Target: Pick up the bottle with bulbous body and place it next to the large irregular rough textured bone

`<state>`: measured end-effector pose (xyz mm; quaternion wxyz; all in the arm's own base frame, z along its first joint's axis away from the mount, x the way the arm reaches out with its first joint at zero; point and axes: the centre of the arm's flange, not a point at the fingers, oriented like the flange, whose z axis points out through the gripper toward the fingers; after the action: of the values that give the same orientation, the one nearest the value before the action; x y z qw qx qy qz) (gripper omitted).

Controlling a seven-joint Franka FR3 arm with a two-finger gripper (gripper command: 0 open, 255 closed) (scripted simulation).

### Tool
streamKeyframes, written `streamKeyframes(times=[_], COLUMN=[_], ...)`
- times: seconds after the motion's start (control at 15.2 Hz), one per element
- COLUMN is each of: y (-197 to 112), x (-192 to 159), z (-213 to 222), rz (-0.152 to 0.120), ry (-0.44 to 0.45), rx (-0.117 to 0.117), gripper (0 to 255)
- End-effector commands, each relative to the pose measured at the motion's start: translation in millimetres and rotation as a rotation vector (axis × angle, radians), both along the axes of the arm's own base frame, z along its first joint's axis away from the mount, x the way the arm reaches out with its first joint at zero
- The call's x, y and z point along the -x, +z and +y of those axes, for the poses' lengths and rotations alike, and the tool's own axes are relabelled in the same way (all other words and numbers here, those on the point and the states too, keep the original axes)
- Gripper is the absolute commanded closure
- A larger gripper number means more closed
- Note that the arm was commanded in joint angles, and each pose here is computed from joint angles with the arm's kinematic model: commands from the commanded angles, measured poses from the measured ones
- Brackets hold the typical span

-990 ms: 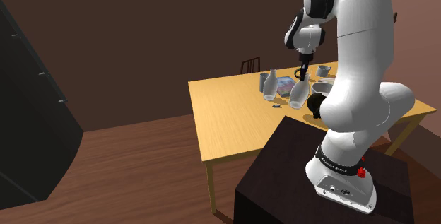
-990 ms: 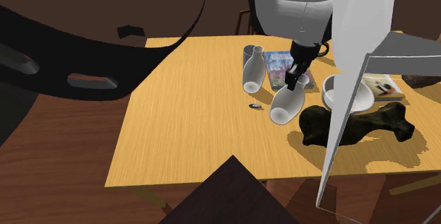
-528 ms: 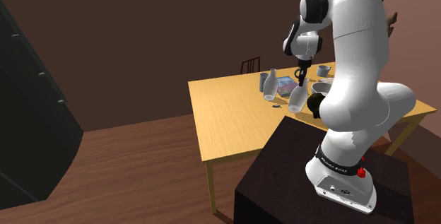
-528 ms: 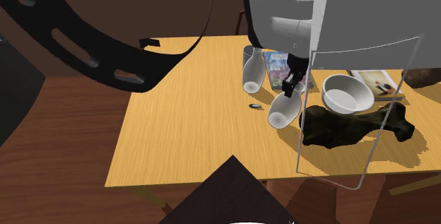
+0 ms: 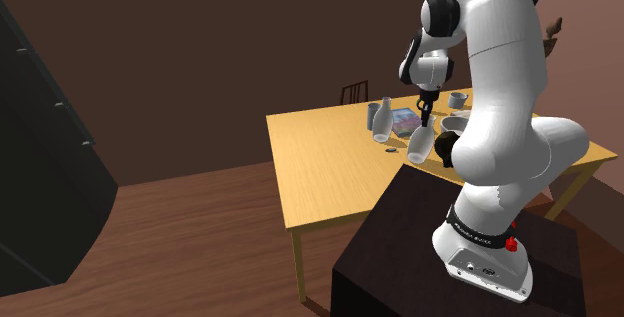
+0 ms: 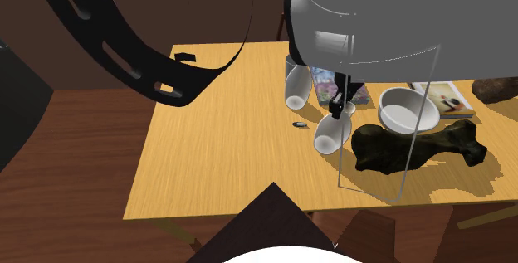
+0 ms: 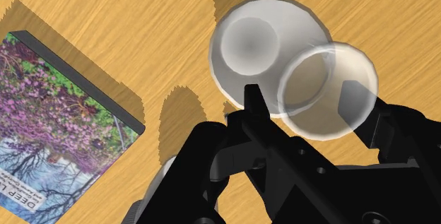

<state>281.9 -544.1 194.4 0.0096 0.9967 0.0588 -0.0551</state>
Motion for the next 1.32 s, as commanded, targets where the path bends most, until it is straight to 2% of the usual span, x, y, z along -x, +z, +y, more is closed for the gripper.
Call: streamKeyframes(times=[0.0, 0.13, 0.2, 0.53, 0.79, 1.25], y=[0.1, 0.1, 0.1, 0.1, 49.8, 49.8], x=[0.0, 0.0, 0.0, 0.0, -5.4, -5.4], z=[-0.1, -0.1, -0.1, -0.1, 1.2, 1.2], rz=[0.0, 0.0, 0.0, 0.0, 0.0, 0.0], ry=[0.0, 0.0, 0.0, 0.0, 0.0, 0.0], rx=[0.001, 0.001, 0.001, 0.001, 0.001, 0.001], gripper=[255, 255, 0, 0, 0, 0])
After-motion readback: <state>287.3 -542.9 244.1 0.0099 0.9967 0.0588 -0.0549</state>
